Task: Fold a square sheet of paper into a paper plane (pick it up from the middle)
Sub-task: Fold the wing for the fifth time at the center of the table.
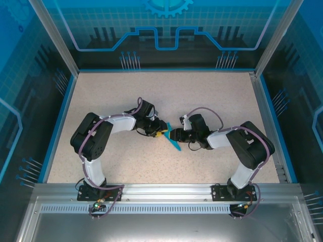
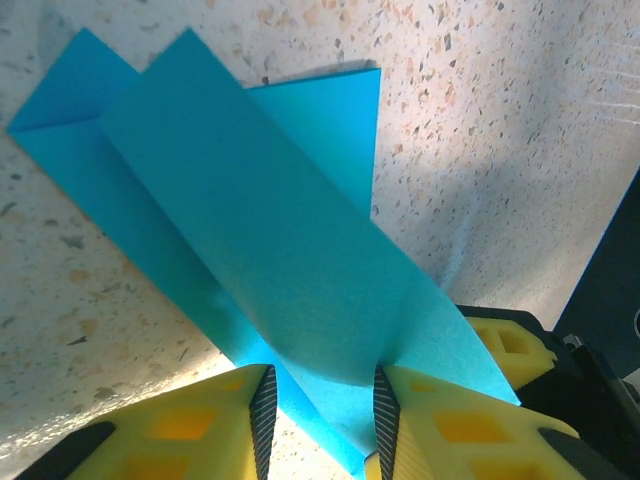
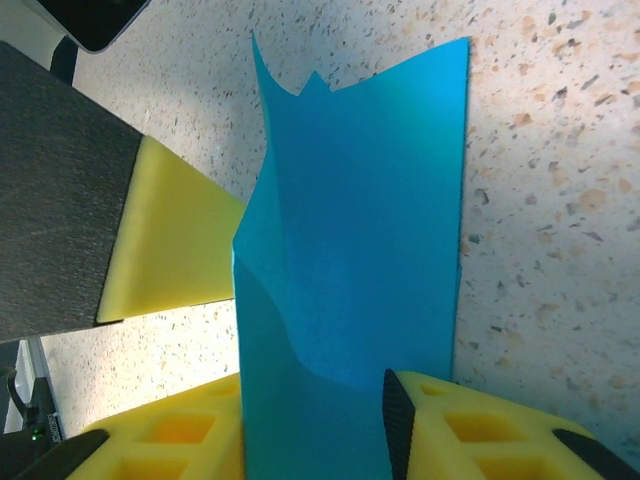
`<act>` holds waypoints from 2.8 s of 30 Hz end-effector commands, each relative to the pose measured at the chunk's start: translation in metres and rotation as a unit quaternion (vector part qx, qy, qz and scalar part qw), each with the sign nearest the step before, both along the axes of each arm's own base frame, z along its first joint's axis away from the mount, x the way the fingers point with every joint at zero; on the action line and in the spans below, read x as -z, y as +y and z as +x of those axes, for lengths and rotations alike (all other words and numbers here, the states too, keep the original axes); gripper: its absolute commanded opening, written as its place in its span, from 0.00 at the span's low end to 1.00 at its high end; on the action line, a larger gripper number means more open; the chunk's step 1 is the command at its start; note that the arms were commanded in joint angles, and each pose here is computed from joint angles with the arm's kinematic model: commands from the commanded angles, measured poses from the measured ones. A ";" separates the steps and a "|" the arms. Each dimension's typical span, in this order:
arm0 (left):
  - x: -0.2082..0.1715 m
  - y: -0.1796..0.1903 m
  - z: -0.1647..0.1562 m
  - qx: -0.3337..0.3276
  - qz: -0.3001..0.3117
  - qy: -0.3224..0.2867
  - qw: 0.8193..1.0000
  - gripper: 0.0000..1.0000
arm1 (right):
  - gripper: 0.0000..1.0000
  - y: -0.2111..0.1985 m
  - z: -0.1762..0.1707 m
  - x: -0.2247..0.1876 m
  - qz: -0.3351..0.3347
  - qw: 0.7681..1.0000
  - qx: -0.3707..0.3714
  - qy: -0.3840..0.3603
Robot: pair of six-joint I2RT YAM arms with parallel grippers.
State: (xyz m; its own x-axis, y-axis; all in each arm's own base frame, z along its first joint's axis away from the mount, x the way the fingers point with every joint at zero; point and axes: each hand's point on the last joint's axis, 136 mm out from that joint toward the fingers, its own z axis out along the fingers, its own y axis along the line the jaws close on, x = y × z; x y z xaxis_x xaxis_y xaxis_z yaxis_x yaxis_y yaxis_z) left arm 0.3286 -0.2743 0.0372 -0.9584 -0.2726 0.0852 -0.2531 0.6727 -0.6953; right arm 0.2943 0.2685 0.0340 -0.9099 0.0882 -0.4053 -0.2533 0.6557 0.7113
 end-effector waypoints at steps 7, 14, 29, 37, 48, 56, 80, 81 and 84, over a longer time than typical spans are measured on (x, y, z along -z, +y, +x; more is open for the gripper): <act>-0.002 -0.005 -0.003 0.016 0.001 0.002 1.000 0.35 | 0.21 0.003 0.006 -0.006 0.009 1.000 -0.001 0.010; -0.028 -0.002 -0.002 0.010 -0.010 -0.040 0.999 0.36 | 0.12 0.004 0.001 0.004 0.017 0.999 -0.003 0.033; -0.030 -0.008 -0.001 0.014 -0.040 -0.061 0.997 0.37 | 0.11 0.004 0.000 0.013 0.043 0.996 0.007 0.077; -0.022 -0.011 -0.002 0.023 -0.043 -0.057 0.997 0.36 | 0.10 0.002 0.004 0.016 0.075 0.990 0.020 0.120; -0.013 -0.014 0.002 0.025 -0.047 -0.053 0.997 0.33 | 0.10 -0.007 0.000 0.032 0.044 0.983 0.044 0.171; -0.007 -0.016 0.002 0.033 -0.044 -0.050 0.997 0.32 | 0.09 -0.011 -0.003 0.048 0.031 0.975 0.061 0.211; 0.019 -0.011 0.002 0.034 -0.007 -0.019 0.999 0.29 | 0.10 -0.018 -0.009 0.062 0.013 0.968 0.068 0.242; 0.020 -0.010 0.002 0.034 -0.004 -0.018 0.999 0.29 | 0.10 -0.018 -0.009 0.062 0.013 0.968 0.067 0.241; 0.023 -0.010 0.001 0.035 0.001 -0.013 0.999 0.29 | 0.10 -0.018 -0.009 0.062 0.012 0.968 0.067 0.242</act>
